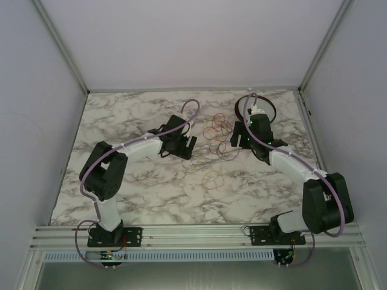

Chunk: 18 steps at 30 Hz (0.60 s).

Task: Zip-tie the wires
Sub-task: Adjust the cable at the center of the board.

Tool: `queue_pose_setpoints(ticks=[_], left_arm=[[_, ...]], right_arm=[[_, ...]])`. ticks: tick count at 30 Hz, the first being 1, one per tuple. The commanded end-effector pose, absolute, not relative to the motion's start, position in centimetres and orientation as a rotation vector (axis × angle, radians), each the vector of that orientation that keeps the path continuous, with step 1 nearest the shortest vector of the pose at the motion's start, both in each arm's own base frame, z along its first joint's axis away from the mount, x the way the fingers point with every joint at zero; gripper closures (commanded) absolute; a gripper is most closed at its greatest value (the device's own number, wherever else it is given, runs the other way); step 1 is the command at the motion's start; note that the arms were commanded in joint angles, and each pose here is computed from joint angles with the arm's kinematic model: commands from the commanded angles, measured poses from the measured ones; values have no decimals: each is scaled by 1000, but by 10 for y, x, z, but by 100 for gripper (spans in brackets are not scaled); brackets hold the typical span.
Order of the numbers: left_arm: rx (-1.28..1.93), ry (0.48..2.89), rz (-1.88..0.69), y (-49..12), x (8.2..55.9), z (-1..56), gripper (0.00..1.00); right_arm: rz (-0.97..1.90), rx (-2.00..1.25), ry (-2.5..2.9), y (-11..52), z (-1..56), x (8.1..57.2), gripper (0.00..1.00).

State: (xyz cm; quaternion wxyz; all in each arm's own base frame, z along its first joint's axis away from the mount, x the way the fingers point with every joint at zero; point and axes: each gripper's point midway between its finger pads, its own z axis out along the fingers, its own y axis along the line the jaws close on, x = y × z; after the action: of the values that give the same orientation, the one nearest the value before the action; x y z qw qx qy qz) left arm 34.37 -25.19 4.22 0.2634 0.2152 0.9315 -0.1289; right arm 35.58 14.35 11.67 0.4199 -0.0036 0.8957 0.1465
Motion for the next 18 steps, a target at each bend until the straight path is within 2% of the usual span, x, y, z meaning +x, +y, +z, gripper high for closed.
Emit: queue_pose_setpoints(ticks=[1, 8, 18], left_arm=[[601, 2458, -418, -280, 354, 48, 26], [630, 2489, -389, -284, 348, 32, 50], [652, 2515, -359, -280, 343, 11, 82]], right_arm=[[492, -26, 2231, 177, 121, 360, 29], [534, -54, 2304, 204, 98, 357, 38], [564, -92, 2364, 231, 80, 349, 41]])
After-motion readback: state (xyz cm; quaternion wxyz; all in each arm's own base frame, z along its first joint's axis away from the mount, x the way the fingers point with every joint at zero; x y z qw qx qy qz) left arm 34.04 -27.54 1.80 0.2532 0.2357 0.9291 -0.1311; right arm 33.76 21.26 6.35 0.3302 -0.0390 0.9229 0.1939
